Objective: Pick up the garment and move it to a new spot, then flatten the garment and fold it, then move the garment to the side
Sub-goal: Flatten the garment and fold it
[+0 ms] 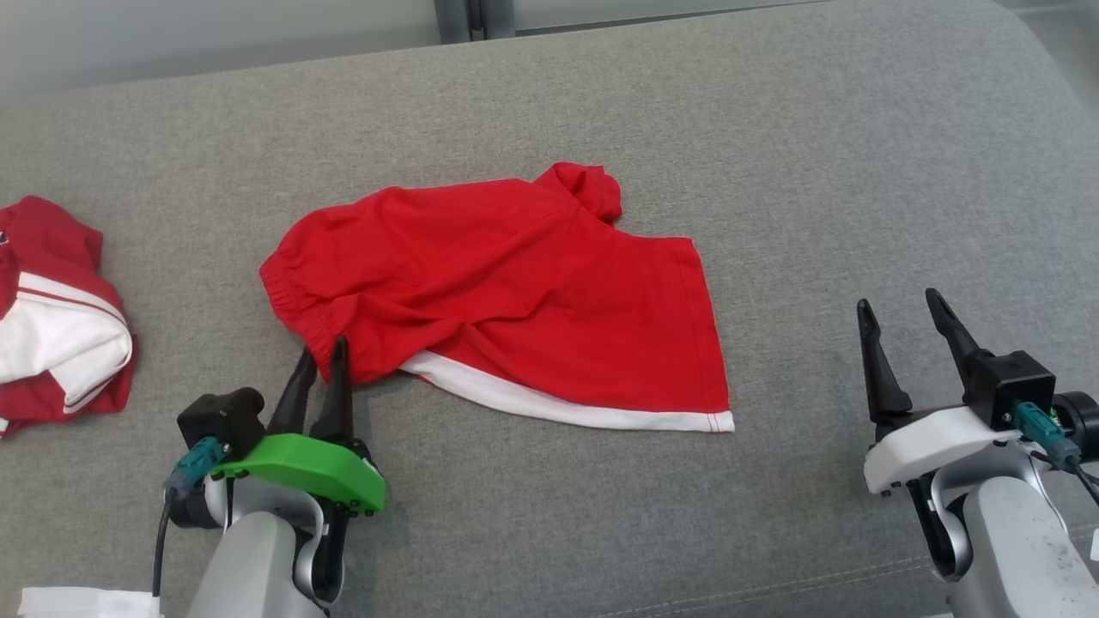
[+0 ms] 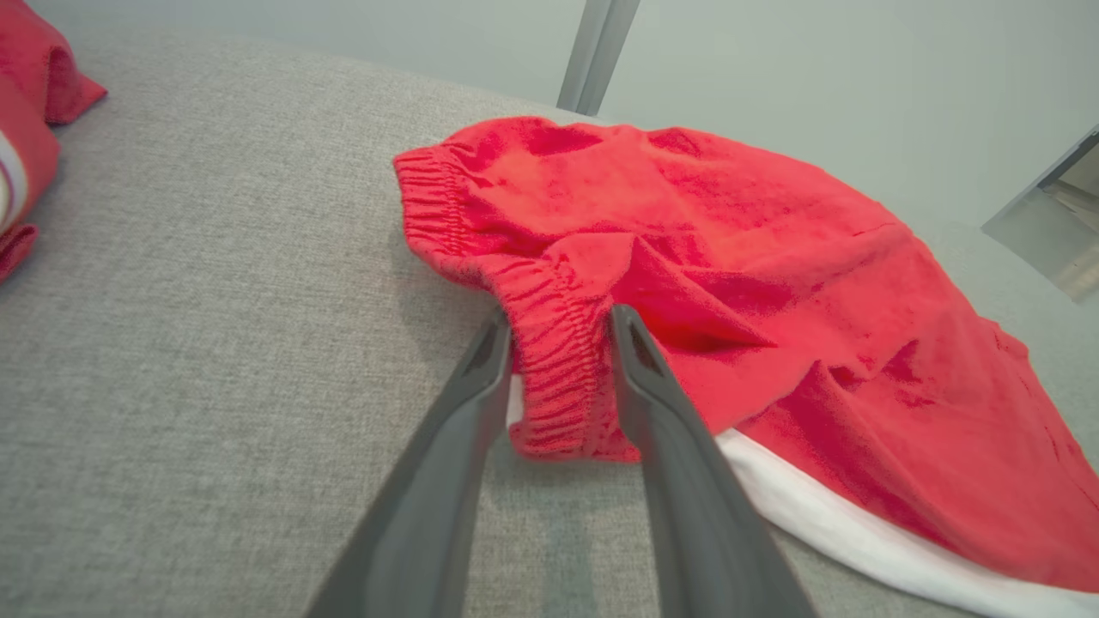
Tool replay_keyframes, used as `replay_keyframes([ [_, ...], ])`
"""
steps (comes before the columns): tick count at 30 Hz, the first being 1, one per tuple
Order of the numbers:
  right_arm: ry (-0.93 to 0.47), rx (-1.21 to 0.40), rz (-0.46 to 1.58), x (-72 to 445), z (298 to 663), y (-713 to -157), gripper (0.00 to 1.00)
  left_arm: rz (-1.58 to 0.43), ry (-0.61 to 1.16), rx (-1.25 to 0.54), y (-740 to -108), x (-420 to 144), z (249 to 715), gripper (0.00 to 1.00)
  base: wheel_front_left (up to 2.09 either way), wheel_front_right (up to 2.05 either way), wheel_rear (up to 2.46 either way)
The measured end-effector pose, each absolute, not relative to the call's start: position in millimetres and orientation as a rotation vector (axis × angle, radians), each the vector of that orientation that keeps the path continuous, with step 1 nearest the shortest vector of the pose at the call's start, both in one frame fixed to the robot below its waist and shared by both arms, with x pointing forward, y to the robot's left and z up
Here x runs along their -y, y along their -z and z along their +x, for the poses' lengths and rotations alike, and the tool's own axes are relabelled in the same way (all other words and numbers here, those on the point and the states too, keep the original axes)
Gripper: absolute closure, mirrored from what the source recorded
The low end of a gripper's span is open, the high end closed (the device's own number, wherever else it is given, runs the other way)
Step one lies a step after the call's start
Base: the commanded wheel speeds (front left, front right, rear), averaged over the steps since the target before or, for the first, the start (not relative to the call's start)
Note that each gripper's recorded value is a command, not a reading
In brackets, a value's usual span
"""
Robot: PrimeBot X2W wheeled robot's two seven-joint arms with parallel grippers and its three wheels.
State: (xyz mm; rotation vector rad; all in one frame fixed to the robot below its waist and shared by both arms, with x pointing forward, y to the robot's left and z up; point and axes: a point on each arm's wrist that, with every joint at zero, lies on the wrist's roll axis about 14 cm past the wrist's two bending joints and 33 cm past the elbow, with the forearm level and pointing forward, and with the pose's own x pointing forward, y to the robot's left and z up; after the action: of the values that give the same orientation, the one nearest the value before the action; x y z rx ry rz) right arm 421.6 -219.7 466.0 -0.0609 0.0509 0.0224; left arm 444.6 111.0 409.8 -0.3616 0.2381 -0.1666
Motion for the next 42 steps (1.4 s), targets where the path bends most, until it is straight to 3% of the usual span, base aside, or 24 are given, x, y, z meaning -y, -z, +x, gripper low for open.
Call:
replay_keyframes([
  [14,-0.117,-0.062,-0.014,177.3,436.8,-457.5,0.0,-0.352,0.187,-0.084,-459.8,-121.1,427.1,1.0,0.0,0.0,0.0],
  [28,-0.232,-0.049,0.029,125.9,448.0,-461.2,0.0,-0.309,0.176,-0.142,-445.7,-139.5,393.1,1.0,0.0,0.0,0.0],
  [42,-0.114,-0.074,-0.01,178.5,444.2,-452.2,0.0,-0.264,0.205,-0.209,-425.1,-129.8,462.1,1.0,0.0,0.0,0.0],
])
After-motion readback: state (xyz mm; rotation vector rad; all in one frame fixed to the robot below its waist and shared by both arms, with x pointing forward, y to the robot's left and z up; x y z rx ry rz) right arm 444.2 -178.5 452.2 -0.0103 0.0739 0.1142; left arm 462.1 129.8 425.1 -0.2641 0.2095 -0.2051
